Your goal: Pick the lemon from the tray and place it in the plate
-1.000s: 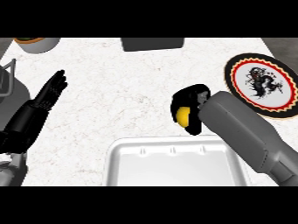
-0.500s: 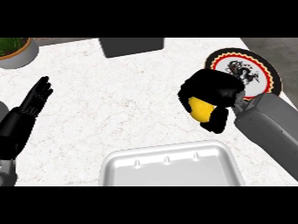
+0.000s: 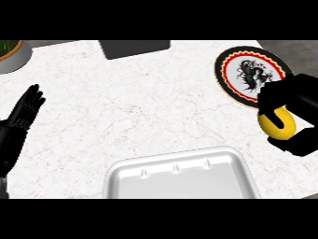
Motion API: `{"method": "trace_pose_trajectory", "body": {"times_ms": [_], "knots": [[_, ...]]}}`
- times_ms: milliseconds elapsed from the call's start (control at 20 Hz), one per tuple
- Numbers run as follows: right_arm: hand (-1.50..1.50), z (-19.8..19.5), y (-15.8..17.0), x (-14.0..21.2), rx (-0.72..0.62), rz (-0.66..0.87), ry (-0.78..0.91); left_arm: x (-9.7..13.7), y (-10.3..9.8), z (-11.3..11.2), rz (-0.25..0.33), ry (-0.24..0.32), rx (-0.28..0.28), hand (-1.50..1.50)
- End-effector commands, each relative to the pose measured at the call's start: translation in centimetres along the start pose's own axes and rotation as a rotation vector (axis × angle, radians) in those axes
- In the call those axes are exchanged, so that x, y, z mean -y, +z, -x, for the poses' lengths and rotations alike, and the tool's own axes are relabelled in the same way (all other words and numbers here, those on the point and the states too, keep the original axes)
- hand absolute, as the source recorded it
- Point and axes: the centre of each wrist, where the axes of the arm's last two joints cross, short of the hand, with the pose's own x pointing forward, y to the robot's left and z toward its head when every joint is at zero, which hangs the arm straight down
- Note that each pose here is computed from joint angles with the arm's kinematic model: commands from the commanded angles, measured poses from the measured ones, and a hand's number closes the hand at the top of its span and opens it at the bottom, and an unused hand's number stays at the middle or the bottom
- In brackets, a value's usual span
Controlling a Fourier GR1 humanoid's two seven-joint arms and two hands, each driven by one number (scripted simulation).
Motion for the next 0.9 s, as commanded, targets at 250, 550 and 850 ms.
{"method": "trace_pose_trajectory", "body": {"times_ms": [250, 550, 850], "knots": [[1.5, 3.8, 12.3, 0.4, -0.093, 0.237, 0.057, 1.2, 0.5, -0.5, 0.048, 0.007, 0.043, 0.0], [1.5, 5.2, 20.0, -3.1, -0.219, 0.296, -0.006, 3.1, -0.1, -2.3, 0.156, 0.018, 0.098, 0.0], [1.5, 8.2, 18.2, -4.7, -0.268, 0.414, -0.105, 6.3, -4.1, -2.4, 0.215, 0.021, 0.127, 0.0]]}}
